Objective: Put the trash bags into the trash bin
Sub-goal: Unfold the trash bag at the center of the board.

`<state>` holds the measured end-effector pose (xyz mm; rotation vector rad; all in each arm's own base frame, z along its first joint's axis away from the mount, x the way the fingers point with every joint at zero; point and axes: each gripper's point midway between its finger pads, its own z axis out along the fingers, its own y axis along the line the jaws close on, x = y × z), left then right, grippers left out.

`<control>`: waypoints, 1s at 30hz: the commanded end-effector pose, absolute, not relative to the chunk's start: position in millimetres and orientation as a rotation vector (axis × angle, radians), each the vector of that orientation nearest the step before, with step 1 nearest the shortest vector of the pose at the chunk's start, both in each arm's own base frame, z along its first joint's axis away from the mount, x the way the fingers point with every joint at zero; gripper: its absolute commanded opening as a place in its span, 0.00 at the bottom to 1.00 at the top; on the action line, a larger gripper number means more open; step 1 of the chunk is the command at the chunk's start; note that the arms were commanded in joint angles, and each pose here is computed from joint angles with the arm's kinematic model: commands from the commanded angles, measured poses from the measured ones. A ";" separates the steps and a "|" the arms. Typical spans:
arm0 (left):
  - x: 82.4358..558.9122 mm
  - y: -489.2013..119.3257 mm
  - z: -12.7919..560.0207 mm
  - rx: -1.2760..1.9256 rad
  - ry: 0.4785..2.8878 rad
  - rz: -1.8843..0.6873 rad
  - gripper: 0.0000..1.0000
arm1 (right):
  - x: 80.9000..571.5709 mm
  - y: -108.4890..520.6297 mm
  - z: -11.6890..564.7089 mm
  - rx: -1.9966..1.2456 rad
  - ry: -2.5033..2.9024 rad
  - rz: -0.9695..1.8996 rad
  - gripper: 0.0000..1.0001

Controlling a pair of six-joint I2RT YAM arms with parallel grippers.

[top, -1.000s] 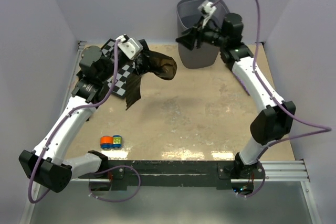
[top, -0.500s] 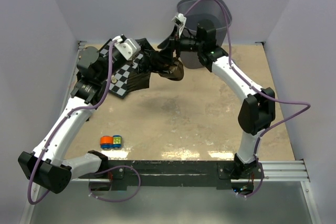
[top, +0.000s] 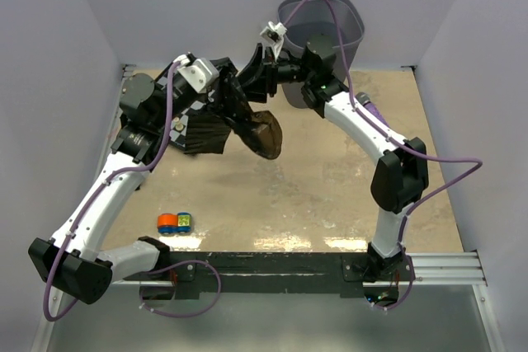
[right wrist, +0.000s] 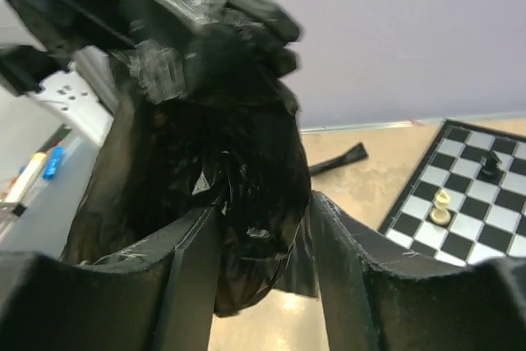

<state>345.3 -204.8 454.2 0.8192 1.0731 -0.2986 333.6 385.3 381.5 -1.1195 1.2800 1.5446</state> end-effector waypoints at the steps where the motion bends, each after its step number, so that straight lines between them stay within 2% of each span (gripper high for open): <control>1: 340.7 -200.4 483.0 0.780 0.983 -0.275 0.00 | 311.1 378.1 393.6 -1.230 1.175 1.607 0.42; 6: 339.0 -199.9 485.4 0.779 0.970 -0.272 0.00 | 315.3 376.1 391.8 -1.193 1.215 1.582 0.16; 7: 338.6 -199.7 485.3 0.780 0.971 -0.271 0.00 | 323.5 375.8 390.6 -1.157 1.251 1.549 0.06; 8: 338.2 -198.6 486.2 0.778 0.971 -0.264 0.00 | 332.3 374.8 391.1 -1.123 1.269 1.500 0.00; 15: 340.2 -182.6 469.0 0.793 1.027 -0.152 0.00 | 403.9 313.6 391.7 -0.827 1.462 1.149 0.00; 18: 344.0 -175.6 453.1 0.812 1.069 -0.095 0.00 | 419.9 283.1 393.6 -0.764 1.492 1.048 0.00; 23: 358.5 -165.1 425.4 0.828 1.152 -0.004 0.00 | 414.5 261.0 410.4 -0.775 1.459 0.959 0.00; 27: 361.8 -172.3 420.3 0.845 1.154 -0.036 0.00 | 403.2 259.5 423.2 -0.792 1.422 0.961 0.00; 28: 360.3 -177.2 419.3 0.869 1.149 -0.059 0.01 | 403.0 259.2 423.8 -0.791 1.421 0.965 0.00; 30: 351.8 -190.6 420.6 0.934 1.114 -0.125 0.23 | 404.7 258.6 425.4 -0.785 1.423 0.957 0.00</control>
